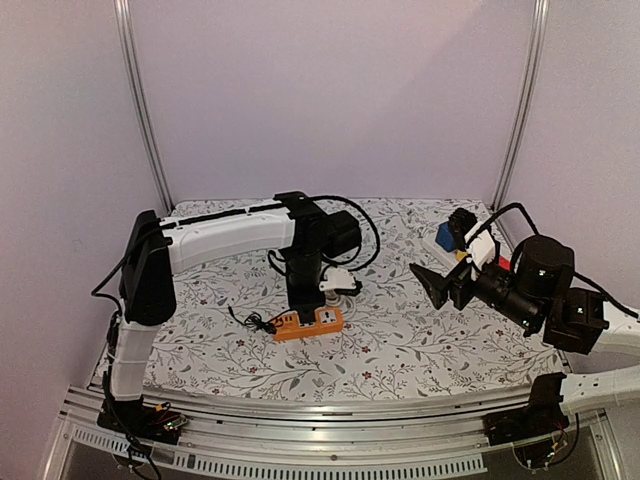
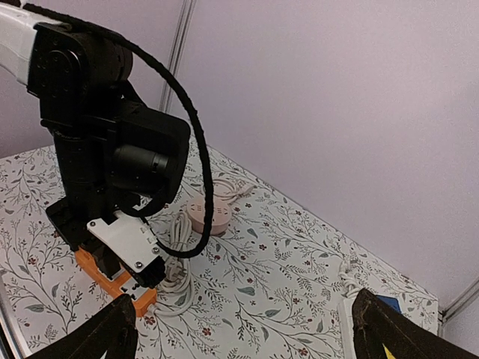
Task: Insert the plug
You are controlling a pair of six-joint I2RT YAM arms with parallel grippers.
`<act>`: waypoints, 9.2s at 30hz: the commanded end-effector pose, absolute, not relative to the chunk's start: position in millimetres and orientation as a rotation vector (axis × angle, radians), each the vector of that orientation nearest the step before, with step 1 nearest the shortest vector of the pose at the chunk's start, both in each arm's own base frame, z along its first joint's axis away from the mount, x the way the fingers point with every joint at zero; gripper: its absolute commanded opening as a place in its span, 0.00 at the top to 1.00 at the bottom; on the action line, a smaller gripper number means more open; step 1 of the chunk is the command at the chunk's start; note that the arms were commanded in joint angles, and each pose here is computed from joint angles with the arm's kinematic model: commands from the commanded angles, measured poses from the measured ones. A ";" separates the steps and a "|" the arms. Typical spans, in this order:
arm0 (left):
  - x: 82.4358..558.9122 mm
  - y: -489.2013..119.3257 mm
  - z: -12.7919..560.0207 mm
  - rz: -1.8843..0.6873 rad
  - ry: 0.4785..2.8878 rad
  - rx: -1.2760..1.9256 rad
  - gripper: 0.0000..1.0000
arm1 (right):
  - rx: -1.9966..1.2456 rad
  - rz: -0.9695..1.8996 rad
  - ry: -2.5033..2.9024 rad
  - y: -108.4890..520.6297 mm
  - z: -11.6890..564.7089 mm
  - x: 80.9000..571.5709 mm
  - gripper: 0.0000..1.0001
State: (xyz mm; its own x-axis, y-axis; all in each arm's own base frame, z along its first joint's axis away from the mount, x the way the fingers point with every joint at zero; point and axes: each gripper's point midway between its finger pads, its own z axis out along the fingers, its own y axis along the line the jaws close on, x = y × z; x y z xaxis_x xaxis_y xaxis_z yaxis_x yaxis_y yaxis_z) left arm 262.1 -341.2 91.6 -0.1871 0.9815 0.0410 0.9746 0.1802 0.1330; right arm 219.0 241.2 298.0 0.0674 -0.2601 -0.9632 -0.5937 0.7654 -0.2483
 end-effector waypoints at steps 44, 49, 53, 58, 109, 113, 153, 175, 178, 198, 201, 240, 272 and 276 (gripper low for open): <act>236.7 -309.2 76.6 0.301 2.479 2.111 1.00 | -0.740 0.284 1.513 238.1 299.2 216.8 0.01; 227.1 -300.7 48.9 0.339 2.539 2.113 1.00 | -0.736 0.282 1.514 236.4 299.1 216.3 0.01; 208.9 -281.1 16.1 0.356 2.594 2.153 1.00 | -0.735 0.283 1.514 235.4 299.1 215.7 0.01; 201.3 -276.6 -4.5 0.453 2.570 2.218 1.00 | -0.736 0.280 1.509 236.1 302.1 216.4 0.01; 205.5 -316.2 29.0 0.037 2.502 2.273 0.40 | -0.734 0.290 1.517 235.0 309.4 215.0 0.01; 213.4 -321.5 47.3 0.039 2.439 2.243 0.28 | -0.733 0.296 1.514 233.7 313.1 213.6 0.01; 269.4 -109.0 180.1 -0.324 2.615 0.931 0.14 | -0.763 0.345 2.316 361.2 180.6 329.7 0.28; 253.4 -104.8 181.2 -0.391 2.538 0.872 0.00 | -1.087 0.058 2.551 410.8 43.0 349.8 0.36; 253.2 -104.4 180.0 -0.390 2.544 0.872 0.00 | -1.099 0.035 2.567 406.0 34.4 354.9 0.38; 253.6 -106.5 171.9 -0.428 2.578 0.879 0.00 | -0.961 0.345 2.643 386.9 66.7 358.1 0.91; 249.3 -113.4 174.2 -0.487 2.556 0.899 0.00 | -0.935 0.575 2.574 393.9 103.6 349.6 0.93; 203.4 -270.6 103.1 -0.429 2.244 1.946 0.04 | -0.888 0.468 2.493 305.4 143.4 356.9 0.01; 210.8 -225.9 117.9 -0.394 2.283 1.819 0.04 | -2.103 0.591 1.779 397.3 38.6 238.2 0.20; 209.0 -230.0 118.6 -0.429 2.277 1.819 0.04 | -2.065 0.607 1.815 404.6 38.7 244.7 0.45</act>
